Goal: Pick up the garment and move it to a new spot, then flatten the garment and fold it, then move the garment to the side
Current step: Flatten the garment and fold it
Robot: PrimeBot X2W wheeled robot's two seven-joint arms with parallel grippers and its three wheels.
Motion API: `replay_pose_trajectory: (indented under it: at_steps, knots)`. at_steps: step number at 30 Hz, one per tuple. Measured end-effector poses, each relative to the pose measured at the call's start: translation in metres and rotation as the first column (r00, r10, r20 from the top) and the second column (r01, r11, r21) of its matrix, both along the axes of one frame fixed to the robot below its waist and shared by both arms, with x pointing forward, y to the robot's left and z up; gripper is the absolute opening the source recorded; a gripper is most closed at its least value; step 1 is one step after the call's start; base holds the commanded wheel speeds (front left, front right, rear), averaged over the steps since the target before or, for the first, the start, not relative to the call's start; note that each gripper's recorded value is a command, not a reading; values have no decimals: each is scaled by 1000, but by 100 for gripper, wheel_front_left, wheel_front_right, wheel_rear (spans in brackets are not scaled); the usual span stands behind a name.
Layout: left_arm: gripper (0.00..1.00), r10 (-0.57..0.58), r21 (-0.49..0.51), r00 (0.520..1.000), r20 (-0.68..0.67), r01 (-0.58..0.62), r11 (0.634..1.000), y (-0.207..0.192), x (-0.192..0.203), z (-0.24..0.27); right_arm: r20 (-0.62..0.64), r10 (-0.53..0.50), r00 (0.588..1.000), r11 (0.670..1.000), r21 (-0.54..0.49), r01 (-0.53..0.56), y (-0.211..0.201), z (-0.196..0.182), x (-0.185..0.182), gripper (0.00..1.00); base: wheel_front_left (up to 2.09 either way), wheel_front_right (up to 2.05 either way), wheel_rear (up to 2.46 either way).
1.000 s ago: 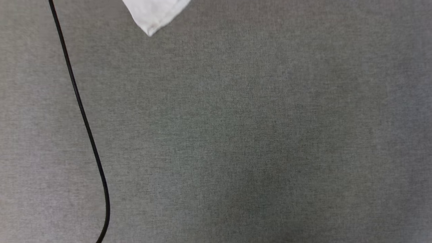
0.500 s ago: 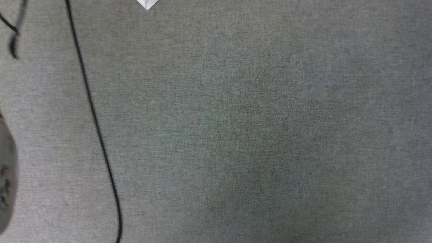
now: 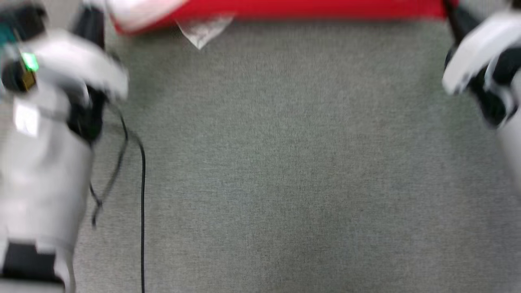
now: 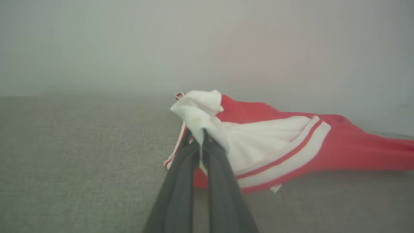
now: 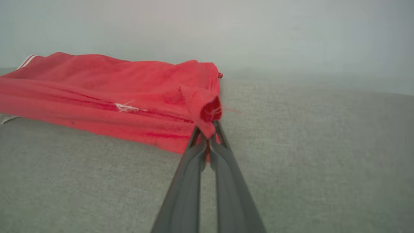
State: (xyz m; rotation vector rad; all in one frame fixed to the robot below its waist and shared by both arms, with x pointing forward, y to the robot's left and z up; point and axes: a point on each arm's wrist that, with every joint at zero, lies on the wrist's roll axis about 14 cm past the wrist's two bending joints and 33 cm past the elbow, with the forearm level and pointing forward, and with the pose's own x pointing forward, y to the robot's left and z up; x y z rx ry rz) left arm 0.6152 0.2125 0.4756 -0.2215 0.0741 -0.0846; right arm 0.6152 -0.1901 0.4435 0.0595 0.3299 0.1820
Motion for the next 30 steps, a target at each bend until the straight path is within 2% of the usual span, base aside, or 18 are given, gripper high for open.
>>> replay_pose_trajectory:
  at_steps: [6,18,25,30]
  knots:
    - [0,-2,-8,997,-76,1,1000,3,-78,-28,-54,-3,999,1000,24,5,-8,-16,-67,0,0,0,0]
    - [0,73,-42,985,-154,-81,996,8,-220,-45,-146,-61,987,992,99,76,-28,-40,-196,0,0,0,0]
    - [0,92,-73,967,-238,-112,991,9,-283,-45,-246,-66,967,990,104,94,-27,-59,-266,0,0,0,0]
    - [0,99,-84,952,-290,-128,988,9,-318,-42,-282,-83,956,990,87,112,-27,-56,-303,0,0,0,0]
